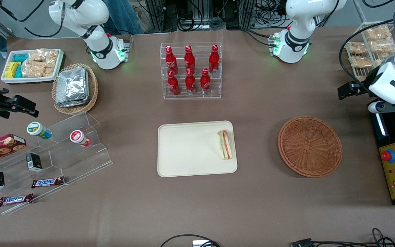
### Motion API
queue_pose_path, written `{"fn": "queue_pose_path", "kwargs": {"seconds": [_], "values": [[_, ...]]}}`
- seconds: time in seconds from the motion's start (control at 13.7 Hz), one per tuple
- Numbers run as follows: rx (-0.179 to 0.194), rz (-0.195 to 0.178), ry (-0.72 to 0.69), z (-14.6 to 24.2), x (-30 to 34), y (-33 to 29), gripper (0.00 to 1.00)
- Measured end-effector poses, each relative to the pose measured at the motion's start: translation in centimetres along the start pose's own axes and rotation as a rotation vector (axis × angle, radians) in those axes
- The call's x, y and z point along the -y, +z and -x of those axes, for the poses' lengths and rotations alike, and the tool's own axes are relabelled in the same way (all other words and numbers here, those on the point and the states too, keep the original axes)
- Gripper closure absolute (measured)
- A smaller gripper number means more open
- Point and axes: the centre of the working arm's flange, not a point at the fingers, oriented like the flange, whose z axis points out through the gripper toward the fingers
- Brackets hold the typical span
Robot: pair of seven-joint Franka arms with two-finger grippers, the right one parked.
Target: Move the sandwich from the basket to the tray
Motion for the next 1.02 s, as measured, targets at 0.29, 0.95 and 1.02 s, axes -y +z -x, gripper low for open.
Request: {"fn": "queue_pose_path", "kwargs": {"seconds": [0.29, 0.95, 1.02], "values": [[-0.013, 0.002, 0.0, -0.19, -0.01, -0.05, 0.0], [-0.016, 0.003, 0.0, -0.25, -0.03, -0.05, 0.0], [-0.015, 0.004, 0.0, -0.25, -0.03, -0.05, 0.0]]}}
